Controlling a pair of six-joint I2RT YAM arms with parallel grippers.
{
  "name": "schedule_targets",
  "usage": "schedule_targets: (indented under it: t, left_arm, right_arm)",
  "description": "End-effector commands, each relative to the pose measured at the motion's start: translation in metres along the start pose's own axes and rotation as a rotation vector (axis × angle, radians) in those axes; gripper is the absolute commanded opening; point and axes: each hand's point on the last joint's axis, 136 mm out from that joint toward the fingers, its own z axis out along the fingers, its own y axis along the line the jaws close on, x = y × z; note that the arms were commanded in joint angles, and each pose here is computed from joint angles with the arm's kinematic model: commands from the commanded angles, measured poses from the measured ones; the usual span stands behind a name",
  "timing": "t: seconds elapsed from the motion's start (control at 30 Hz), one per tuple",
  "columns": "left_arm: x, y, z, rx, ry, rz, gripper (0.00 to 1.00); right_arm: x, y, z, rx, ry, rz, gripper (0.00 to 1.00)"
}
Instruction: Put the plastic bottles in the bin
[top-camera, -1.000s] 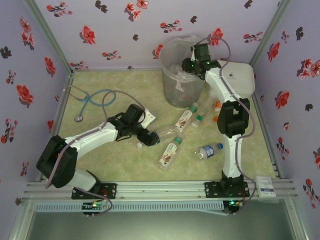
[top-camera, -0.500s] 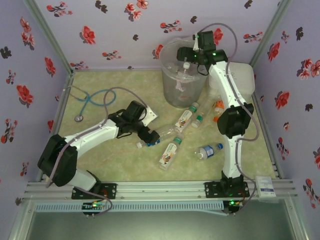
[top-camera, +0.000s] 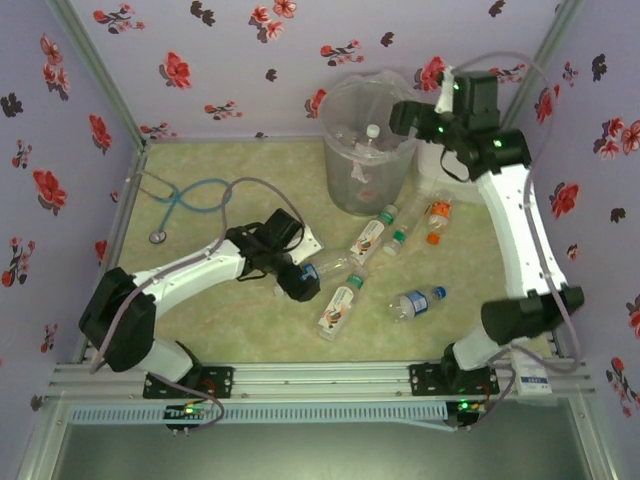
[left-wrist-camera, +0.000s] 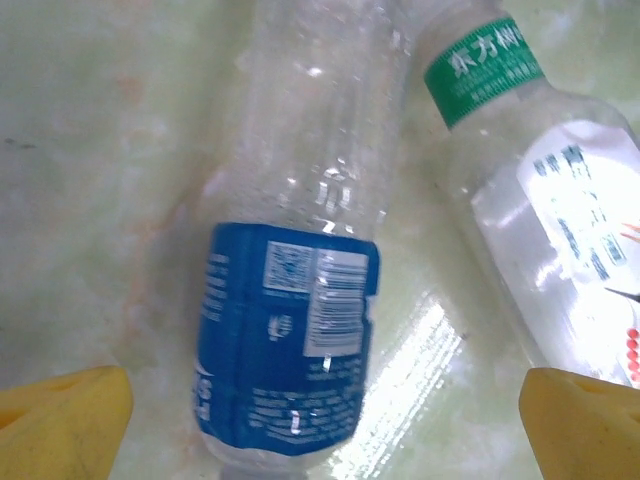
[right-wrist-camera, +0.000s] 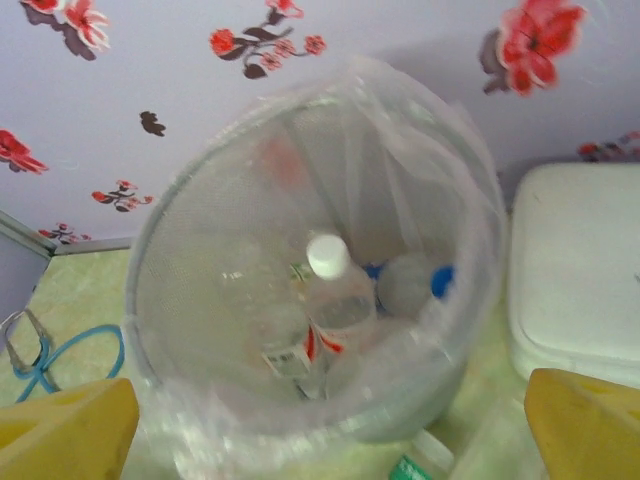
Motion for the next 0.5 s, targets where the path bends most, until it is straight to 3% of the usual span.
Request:
schedule_targets:
  t: [0.0,0.07,0.17,0.23,0.4,0.47]
  left_arm:
    - [0.013,0.005,0.012,-0.038,0.085,0.024,0.89]
    - [0.012,0.011,0.021,-0.065,0.081,0.009,0.81]
    - [0.013,0.017,0.034,-0.085,0.098,0.008,0.8]
    - [0.015,0.017,0.041,-0.079,0.122,0.011,0.76]
    - [0.029,0.024,0.049,-0.107,0.201,0.045,0.55]
    - [0.031,0.028,0.045,-0.124,0.218,0.053,0.53]
  right_arm:
    - [0.03,-0.023,0.002,0.035,0.029,0.097,0.99]
    - [0.046,-0.03,-0.005,0.031,0.035,0.147,1.0]
    - [0.059,-0.034,-0.013,0.012,0.003,0.198,1.0]
    - [0.062,-0.035,-0.017,0.003,-0.016,0.22,0.99]
    - [0.062,-0.029,-0.016,-0.045,-0.02,0.228,0.99]
    - [0.061,-0.024,-0.014,-0.074,-0.017,0.236,0.99]
